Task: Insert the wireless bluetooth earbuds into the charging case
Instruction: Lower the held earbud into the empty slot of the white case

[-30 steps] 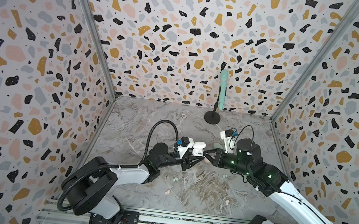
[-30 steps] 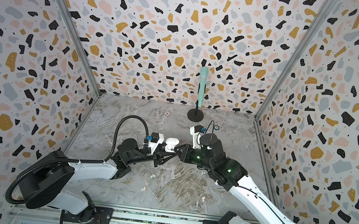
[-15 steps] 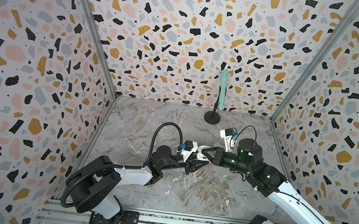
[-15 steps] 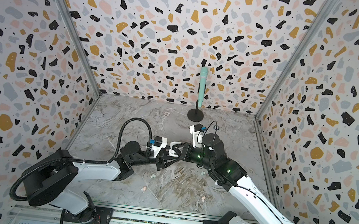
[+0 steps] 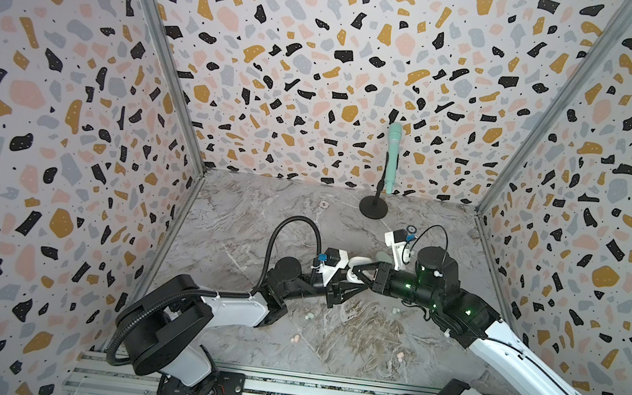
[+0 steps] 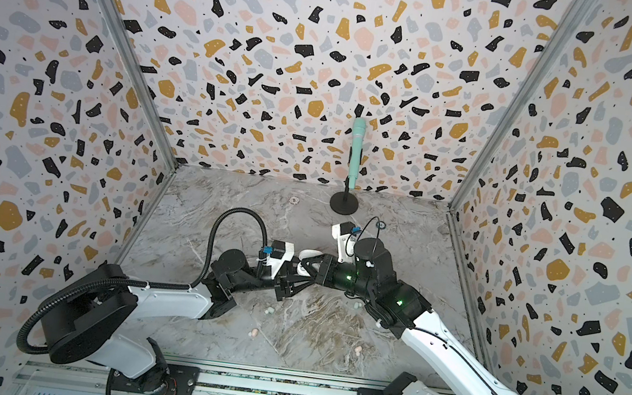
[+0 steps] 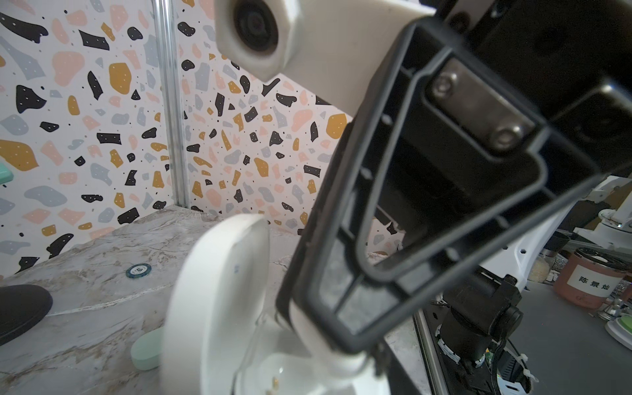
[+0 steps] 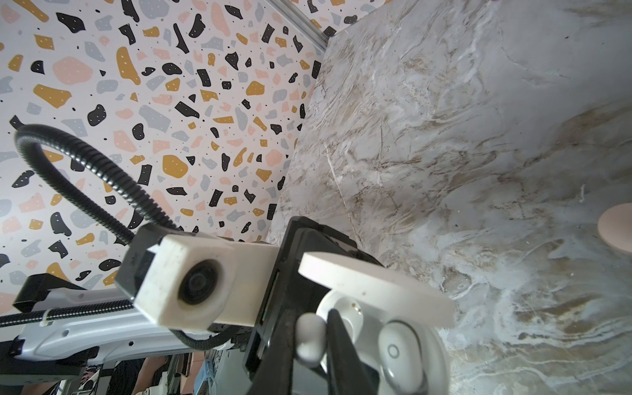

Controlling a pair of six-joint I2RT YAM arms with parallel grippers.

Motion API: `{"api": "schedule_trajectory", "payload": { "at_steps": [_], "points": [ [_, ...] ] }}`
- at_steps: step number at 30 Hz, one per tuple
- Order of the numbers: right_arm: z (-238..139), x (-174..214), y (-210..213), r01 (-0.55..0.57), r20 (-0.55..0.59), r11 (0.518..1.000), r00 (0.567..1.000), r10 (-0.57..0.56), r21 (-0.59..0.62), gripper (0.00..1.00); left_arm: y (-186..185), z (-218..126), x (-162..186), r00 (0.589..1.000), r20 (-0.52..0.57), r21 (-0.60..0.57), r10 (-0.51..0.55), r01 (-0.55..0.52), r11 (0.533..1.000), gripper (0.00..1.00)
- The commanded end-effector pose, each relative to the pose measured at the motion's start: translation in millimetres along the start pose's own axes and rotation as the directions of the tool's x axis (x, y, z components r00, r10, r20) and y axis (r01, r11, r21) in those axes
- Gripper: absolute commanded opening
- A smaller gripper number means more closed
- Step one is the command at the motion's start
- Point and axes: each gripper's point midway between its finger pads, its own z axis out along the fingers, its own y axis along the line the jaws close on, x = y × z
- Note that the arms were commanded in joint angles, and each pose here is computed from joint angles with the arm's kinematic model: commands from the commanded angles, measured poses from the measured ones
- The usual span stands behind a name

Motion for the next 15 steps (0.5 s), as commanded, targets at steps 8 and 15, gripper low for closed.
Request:
{"api": "schedule_trajectory", "payload": {
  "at_steps": [8, 15],
  "points": [
    [2.2, 2.9, 3.7, -0.004, -0.002, 0.999, 1.000, 0.004, -0.032, 0.19, -6.9, 3.5, -36.4, 0.992, 0.099, 0.017, 0.078, -0.080, 0.997, 0.26],
    [1.2, 0.7, 7.5, -0.005, 0.005, 0.999, 1.000, 0.006, -0.044, 0.19, -7.1, 2.8, -36.6, 0.992, 0.098, 0.014, 0.079, -0.081, 0.997, 0.26]
  ]
}}
